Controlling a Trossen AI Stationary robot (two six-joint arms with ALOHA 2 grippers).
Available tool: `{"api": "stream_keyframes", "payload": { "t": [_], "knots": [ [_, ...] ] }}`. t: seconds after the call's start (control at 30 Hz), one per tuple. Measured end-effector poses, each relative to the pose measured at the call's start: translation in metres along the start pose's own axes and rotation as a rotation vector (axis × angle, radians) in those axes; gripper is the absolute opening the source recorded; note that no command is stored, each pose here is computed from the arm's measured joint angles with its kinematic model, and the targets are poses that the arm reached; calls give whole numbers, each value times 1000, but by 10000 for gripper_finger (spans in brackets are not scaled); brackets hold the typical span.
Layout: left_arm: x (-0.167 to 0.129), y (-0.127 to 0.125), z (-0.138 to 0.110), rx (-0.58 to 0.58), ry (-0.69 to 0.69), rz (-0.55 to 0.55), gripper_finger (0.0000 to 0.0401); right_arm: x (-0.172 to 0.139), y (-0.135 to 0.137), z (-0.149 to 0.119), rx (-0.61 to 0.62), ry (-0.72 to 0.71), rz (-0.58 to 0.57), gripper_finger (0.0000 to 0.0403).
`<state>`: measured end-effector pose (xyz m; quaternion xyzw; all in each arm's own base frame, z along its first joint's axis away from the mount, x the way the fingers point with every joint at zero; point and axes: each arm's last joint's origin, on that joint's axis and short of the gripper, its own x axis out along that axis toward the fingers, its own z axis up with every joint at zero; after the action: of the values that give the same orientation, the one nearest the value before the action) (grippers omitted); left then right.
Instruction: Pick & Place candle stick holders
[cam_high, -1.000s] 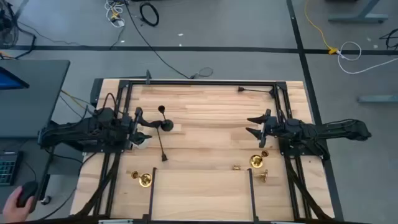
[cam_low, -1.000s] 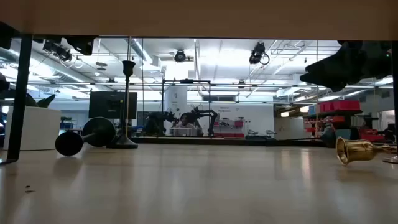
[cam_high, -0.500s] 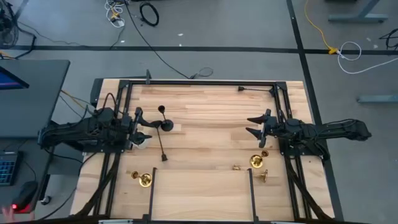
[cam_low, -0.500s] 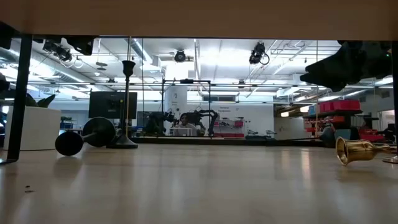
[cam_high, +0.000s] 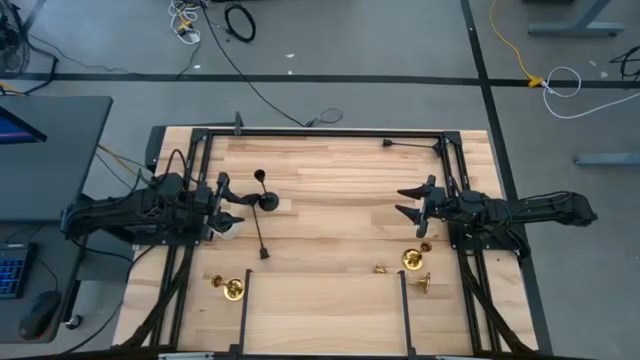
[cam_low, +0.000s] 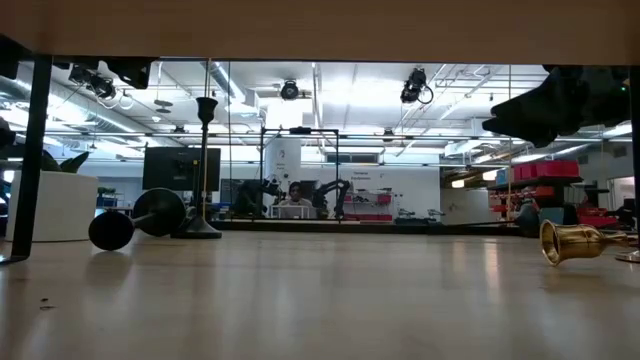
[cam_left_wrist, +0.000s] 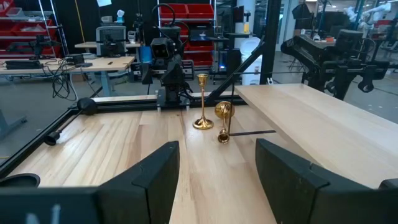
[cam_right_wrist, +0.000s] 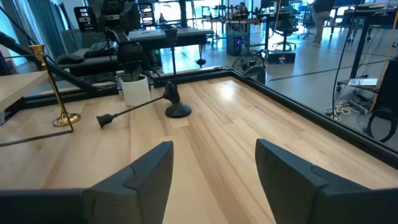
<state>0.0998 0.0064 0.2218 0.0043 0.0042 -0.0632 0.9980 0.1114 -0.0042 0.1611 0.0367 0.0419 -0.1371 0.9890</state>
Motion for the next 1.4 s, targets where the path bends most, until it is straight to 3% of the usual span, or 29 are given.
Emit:
{"api": "stream_keyframes", "payload": {
  "t": [1.07, 1.2, 1.3, 1.4],
  "knots": [
    [0, 0, 0, 0, 0, 0, 211, 0, -1, 1, -1, -13, -35, 229],
    [0, 0, 0, 0, 0, 0, 211, 0, -2, 6, 39, -62, -84, 229],
    [0, 0, 0, 0, 0, 0, 211, -1, -2, 11, 134, -125, -97, 229],
    [0, 0, 0, 0, 0, 0, 211, -1, -2, 14, 112, -144, -99, 229]
  ]
}}
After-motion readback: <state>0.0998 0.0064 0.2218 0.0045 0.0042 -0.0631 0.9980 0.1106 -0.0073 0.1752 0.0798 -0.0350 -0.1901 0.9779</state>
